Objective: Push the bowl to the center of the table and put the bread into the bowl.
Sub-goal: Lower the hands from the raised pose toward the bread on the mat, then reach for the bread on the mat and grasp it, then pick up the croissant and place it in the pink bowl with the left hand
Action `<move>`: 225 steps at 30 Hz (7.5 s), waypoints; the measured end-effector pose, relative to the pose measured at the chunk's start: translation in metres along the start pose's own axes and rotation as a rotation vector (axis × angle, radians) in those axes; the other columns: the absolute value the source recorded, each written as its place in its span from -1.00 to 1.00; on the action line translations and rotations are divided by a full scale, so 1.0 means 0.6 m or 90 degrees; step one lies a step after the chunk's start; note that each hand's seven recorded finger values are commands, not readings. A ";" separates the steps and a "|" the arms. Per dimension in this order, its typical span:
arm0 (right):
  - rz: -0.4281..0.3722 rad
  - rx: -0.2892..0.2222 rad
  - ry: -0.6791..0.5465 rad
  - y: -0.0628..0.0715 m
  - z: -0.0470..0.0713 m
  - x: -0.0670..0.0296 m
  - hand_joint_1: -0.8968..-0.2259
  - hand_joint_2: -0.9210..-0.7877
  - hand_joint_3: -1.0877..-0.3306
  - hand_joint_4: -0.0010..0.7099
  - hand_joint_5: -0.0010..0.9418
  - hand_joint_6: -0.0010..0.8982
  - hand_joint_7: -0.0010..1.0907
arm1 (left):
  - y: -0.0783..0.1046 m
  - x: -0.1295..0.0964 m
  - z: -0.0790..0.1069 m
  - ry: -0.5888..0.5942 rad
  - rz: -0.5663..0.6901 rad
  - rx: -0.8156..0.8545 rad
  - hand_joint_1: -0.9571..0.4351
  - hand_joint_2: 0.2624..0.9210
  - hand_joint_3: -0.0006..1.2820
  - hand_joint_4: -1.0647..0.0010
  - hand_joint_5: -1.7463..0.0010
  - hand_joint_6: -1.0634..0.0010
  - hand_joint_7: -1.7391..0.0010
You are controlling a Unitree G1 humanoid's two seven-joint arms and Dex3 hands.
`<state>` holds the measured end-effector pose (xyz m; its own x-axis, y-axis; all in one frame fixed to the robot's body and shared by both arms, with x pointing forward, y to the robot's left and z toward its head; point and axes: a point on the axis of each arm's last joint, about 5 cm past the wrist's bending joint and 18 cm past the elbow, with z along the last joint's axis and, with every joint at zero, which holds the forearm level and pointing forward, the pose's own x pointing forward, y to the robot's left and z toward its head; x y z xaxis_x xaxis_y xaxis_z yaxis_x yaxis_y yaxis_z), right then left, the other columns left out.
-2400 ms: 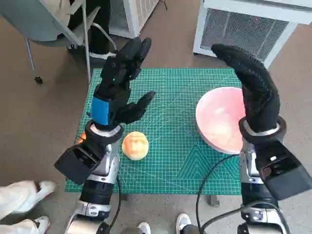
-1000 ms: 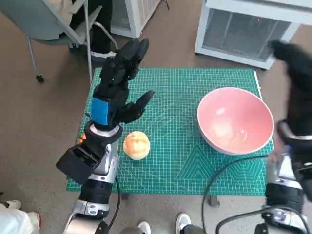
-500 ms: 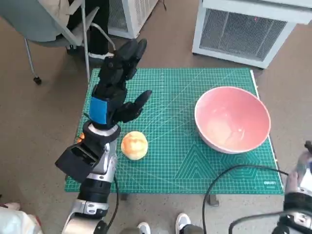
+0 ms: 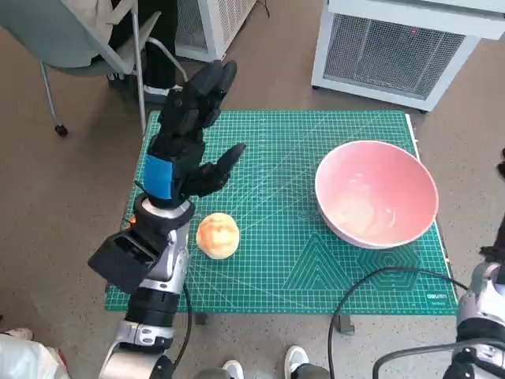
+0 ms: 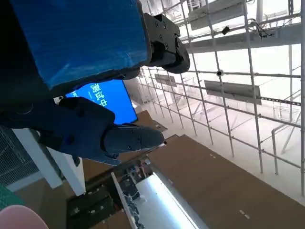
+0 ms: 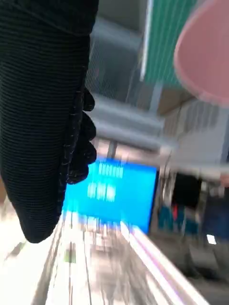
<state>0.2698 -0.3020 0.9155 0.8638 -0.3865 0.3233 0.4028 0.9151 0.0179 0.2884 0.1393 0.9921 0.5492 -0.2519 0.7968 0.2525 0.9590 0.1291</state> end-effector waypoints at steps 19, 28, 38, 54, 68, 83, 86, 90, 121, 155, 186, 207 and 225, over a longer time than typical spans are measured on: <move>0.033 0.093 0.194 0.079 -0.029 0.000 0.13 -1.00 -0.32 -0.49 -0.98 -0.51 -0.81 | 0.018 -0.001 0.011 -0.016 0.010 0.028 -0.20 1.00 -0.44 0.34 0.99 0.62 0.49; 0.063 0.118 0.218 0.122 -0.024 0.007 0.17 -1.00 -0.35 -0.39 -0.96 -0.43 -0.81 | 0.028 -0.015 0.015 -0.006 0.025 0.049 -0.21 1.00 -0.46 0.34 1.00 0.55 0.56; 0.115 0.131 0.223 0.169 -0.015 0.011 0.14 -1.00 -0.33 -0.37 -0.97 -0.43 -0.82 | 0.036 -0.031 0.024 -0.005 0.042 0.074 -0.25 1.00 -0.48 0.32 1.00 0.41 0.71; 0.195 0.142 0.208 0.238 0.009 0.016 0.23 -1.00 -0.41 -0.41 -1.00 -0.45 -0.84 | 0.058 -0.068 0.039 0.017 0.081 0.129 -0.26 1.00 -0.47 0.34 1.00 0.29 0.87; 0.239 0.169 0.235 0.288 0.033 0.024 0.26 -1.00 -0.37 -0.43 -1.00 -0.42 -0.84 | 0.070 -0.084 0.054 0.024 0.091 0.158 -0.25 1.00 -0.46 0.35 1.00 0.27 0.91; 0.262 0.132 0.049 0.272 0.082 0.064 0.04 -1.00 -0.32 -0.43 -0.99 -0.42 -0.85 | 0.174 -0.114 0.128 0.190 -0.120 0.407 -0.38 1.00 -0.44 0.58 1.00 0.38 0.98; 0.284 0.132 -0.045 0.265 0.100 0.071 0.01 -1.00 -0.31 -0.37 -0.97 -0.41 -0.84 | 0.200 -0.109 0.156 0.262 -0.200 0.471 -0.39 1.00 -0.49 0.61 1.00 0.39 0.98; 0.329 0.151 -0.193 0.258 0.130 0.080 -0.01 -1.00 -0.24 -0.30 -0.95 -0.38 -0.83 | 0.221 -0.092 0.187 0.337 -0.298 0.524 -0.40 1.00 -0.62 0.63 1.00 0.39 0.98; 0.480 0.168 -0.523 0.233 0.169 0.040 -0.03 -1.00 0.01 -0.23 -0.98 -0.28 -0.78 | 0.206 -0.043 0.163 0.699 -0.661 0.469 0.24 0.46 -1.00 0.60 1.00 0.36 1.00; 0.479 0.149 -0.513 0.230 0.163 0.032 -0.02 -1.00 -0.02 -0.23 -0.99 -0.31 -0.75 | 0.166 -0.101 0.049 0.710 -0.671 0.573 0.33 0.95 -0.84 -0.22 -0.01 -0.03 0.01; 0.471 0.151 -0.512 0.221 0.160 0.027 -0.07 -1.00 -0.03 -0.23 -1.00 -0.36 -0.71 | 0.162 0.068 0.150 0.339 -0.437 0.659 0.38 1.00 -0.89 -0.30 -0.28 -0.16 -0.40; 0.452 0.172 -0.521 0.216 0.167 0.020 -0.11 -1.00 -0.02 -0.23 -1.00 -0.38 -0.67 | 0.007 0.174 0.048 0.150 -0.544 0.570 0.38 1.00 -0.85 -0.16 -0.29 -0.21 -0.45; 0.438 0.142 -0.520 0.201 0.168 0.012 -0.09 -1.00 -0.04 -0.23 -1.00 -0.42 -0.63 | -0.037 0.149 -0.044 0.311 -0.629 0.539 0.35 0.98 -0.83 -0.11 0.31 0.22 0.16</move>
<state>0.2942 -0.1832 1.0153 0.3875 0.3338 0.8593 -0.2254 0.9382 -0.2628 0.3533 0.0923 1.0450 0.6925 -0.7152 -0.0948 0.2368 0.1012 0.9663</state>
